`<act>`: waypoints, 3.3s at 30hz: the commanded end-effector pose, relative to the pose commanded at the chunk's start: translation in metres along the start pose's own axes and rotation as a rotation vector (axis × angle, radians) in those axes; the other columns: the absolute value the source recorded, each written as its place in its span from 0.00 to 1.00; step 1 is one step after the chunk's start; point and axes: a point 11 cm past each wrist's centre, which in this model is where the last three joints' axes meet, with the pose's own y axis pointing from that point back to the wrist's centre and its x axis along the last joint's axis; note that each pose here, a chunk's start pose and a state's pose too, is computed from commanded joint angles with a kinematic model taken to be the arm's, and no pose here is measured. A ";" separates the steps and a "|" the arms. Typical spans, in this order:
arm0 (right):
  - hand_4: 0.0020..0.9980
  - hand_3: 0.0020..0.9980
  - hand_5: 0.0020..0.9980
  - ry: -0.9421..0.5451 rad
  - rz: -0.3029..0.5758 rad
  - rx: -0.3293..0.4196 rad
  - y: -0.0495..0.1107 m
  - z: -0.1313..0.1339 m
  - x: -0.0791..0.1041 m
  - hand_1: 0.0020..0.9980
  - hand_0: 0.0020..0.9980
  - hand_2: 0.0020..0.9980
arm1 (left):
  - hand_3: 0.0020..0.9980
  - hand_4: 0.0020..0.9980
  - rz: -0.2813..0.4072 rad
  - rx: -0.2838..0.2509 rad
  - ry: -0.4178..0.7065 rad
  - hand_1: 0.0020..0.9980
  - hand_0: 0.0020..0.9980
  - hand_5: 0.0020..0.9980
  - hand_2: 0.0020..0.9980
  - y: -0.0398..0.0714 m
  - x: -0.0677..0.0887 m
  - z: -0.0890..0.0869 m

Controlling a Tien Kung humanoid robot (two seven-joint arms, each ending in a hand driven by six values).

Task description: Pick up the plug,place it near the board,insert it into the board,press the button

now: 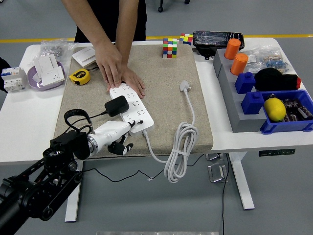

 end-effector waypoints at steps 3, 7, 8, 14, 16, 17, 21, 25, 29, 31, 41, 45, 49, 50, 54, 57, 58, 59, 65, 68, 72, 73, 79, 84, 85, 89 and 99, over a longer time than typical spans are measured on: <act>1.00 0.76 1.00 0.000 0.000 0.001 0.000 0.000 0.000 0.79 0.82 0.75 | 0.90 0.56 -0.005 0.000 -0.004 0.03 0.16 0.00 0.14 0.000 -0.001 0.000; 1.00 0.76 1.00 0.002 0.000 0.001 0.000 0.000 0.000 0.79 0.82 0.75 | 0.90 0.56 -0.017 -0.002 -0.011 0.03 0.16 0.00 0.14 0.001 -0.003 0.000; 1.00 0.76 1.00 0.003 0.000 0.001 0.000 0.000 0.000 0.79 0.82 0.75 | 0.90 0.56 -0.016 -0.003 -0.014 0.03 0.16 0.00 0.14 0.001 -0.002 -0.001; 1.00 0.76 1.00 0.003 0.003 -0.002 0.000 0.001 0.001 0.79 0.82 0.75 | 0.89 0.56 -0.012 -0.001 -0.061 0.03 0.16 0.00 0.14 0.003 0.006 -0.007; 1.00 0.76 1.00 0.003 0.003 -0.002 0.000 0.002 0.001 0.79 0.82 0.75 | 0.89 0.56 -0.015 -0.002 -0.073 0.03 0.16 0.00 0.14 0.003 0.006 -0.008; 1.00 0.76 1.00 0.003 0.003 -0.003 0.000 0.002 0.001 0.79 0.82 0.75 | 0.89 0.56 -0.017 -0.003 -0.077 0.03 0.16 0.00 0.14 0.003 0.006 -0.008; 1.00 0.76 1.00 0.004 0.002 -0.003 0.000 0.002 0.000 0.79 0.82 0.75 | 0.89 0.56 0.008 -0.017 -0.065 0.03 0.16 0.00 0.14 0.005 0.011 -0.003; 1.00 0.76 1.00 0.004 0.001 -0.004 0.000 0.003 0.000 0.79 0.82 0.75 | 0.89 0.56 0.053 -0.039 -0.054 0.03 0.16 0.00 0.14 0.011 0.024 0.004; 1.00 0.76 1.00 0.005 0.001 -0.006 0.000 0.004 0.000 0.79 0.82 0.75 | 0.88 0.55 0.128 -0.066 -0.040 0.03 0.16 0.00 0.14 0.020 0.045 0.014; 1.00 0.76 1.00 0.004 0.001 -0.007 0.000 0.004 0.000 0.79 0.82 0.75 | 0.88 0.55 0.177 -0.081 -0.032 0.03 0.16 0.00 0.14 0.027 0.057 0.019; 1.00 0.76 1.00 -0.002 -0.003 -0.007 0.000 0.003 -0.001 0.79 0.82 0.75 | 0.75 0.64 0.561 -0.262 0.189 0.22 0.26 0.12 0.31 0.081 0.115 0.051; 1.00 0.76 1.00 -0.003 -0.005 -0.008 0.000 0.004 -0.002 0.79 0.82 0.75 | 0.75 0.64 0.537 -0.327 0.382 0.22 0.26 0.12 0.31 0.088 0.111 0.053; 1.00 0.76 1.00 -0.004 -0.006 -0.006 0.001 0.003 -0.003 0.79 0.82 0.75 | 0.90 1.00 0.455 -0.344 0.572 0.89 0.81 0.43 0.89 0.082 0.096 0.045; 1.00 0.76 1.00 -0.004 -0.007 -0.005 0.001 0.003 -0.003 0.79 0.82 0.75 | 0.90 1.00 0.439 -0.353 0.621 0.89 0.81 0.43 0.89 0.082 0.093 0.043; 1.00 0.76 1.00 -0.006 -0.006 -0.006 0.001 0.003 -0.003 0.79 0.82 0.75 | 1.00 1.00 0.397 -0.400 0.797 1.00 1.00 0.52 1.00 0.081 0.085 0.041; 1.00 0.76 1.00 -0.005 -0.005 -0.010 0.000 0.004 -0.002 0.79 0.82 0.75 | 1.00 1.00 0.376 -0.441 0.908 1.00 1.00 0.52 1.00 0.081 0.083 0.041; 1.00 0.76 1.00 -0.005 -0.005 -0.010 0.000 0.004 -0.002 0.79 0.82 0.75 | 1.00 1.00 0.376 -0.448 0.927 1.00 1.00 0.56 1.00 0.082 0.083 0.041; 1.00 0.76 1.00 -0.005 -0.005 -0.010 0.000 0.004 -0.002 0.79 0.82 0.75 | 1.00 1.00 0.374 -0.450 0.931 1.00 1.00 0.56 1.00 0.082 0.083 0.041; 1.00 0.76 1.00 -0.005 -0.006 -0.006 0.001 0.003 -0.003 0.79 0.82 0.75 | 1.00 1.00 0.373 -0.422 0.877 1.00 1.00 0.52 1.00 0.081 0.081 0.039; 1.00 0.76 1.00 -0.003 -0.006 -0.008 0.001 0.004 -0.003 0.79 0.82 0.75 | 1.00 1.00 0.353 -0.375 0.760 1.00 1.00 0.52 1.00 0.079 0.077 0.037; 1.00 0.76 1.00 -0.002 -0.004 -0.011 0.000 0.005 -0.002 0.79 0.82 0.75 | 0.95 0.86 0.343 -0.322 0.578 0.55 0.58 0.23 0.52 0.076 0.074 0.035; 1.00 0.76 1.00 -0.002 -0.004 -0.011 0.000 0.005 -0.002 0.79 0.82 0.75 | 0.95 0.86 0.343 -0.306 0.538 0.55 0.58 0.23 0.52 0.075 0.073 0.034; 1.00 0.76 1.00 -0.002 -0.003 -0.009 0.000 0.005 -0.002 0.79 0.82 0.75 | 0.93 0.56 0.273 -0.152 0.311 0.36 0.30 0.02 0.40 0.058 0.053 0.018; 1.00 0.76 1.00 0.001 -0.002 -0.012 0.000 0.006 -0.001 0.79 0.82 0.75 | 0.88 0.46 0.245 -0.067 0.147 0.11 0.20 0.03 0.18 0.047 0.042 0.006; 1.00 0.76 1.00 0.002 -0.002 -0.013 0.000 0.007 -0.001 0.79 0.82 0.75 | 0.88 0.46 0.243 -0.061 0.137 0.11 0.20 0.03 0.18 0.046 0.040 0.005; 1.00 0.76 1.00 0.002 0.000 -0.012 0.000 0.006 0.000 0.79 0.82 0.75 | 0.81 0.46 0.223 -0.053 0.131 0.05 0.16 0.00 0.15 0.040 0.036 0.001; 1.00 0.76 1.00 -0.002 -0.001 -0.010 0.000 0.005 -0.001 0.79 0.82 0.75 | 0.78 0.48 0.167 -0.051 0.115 0.04 0.15 0.00 0.15 0.028 0.025 0.001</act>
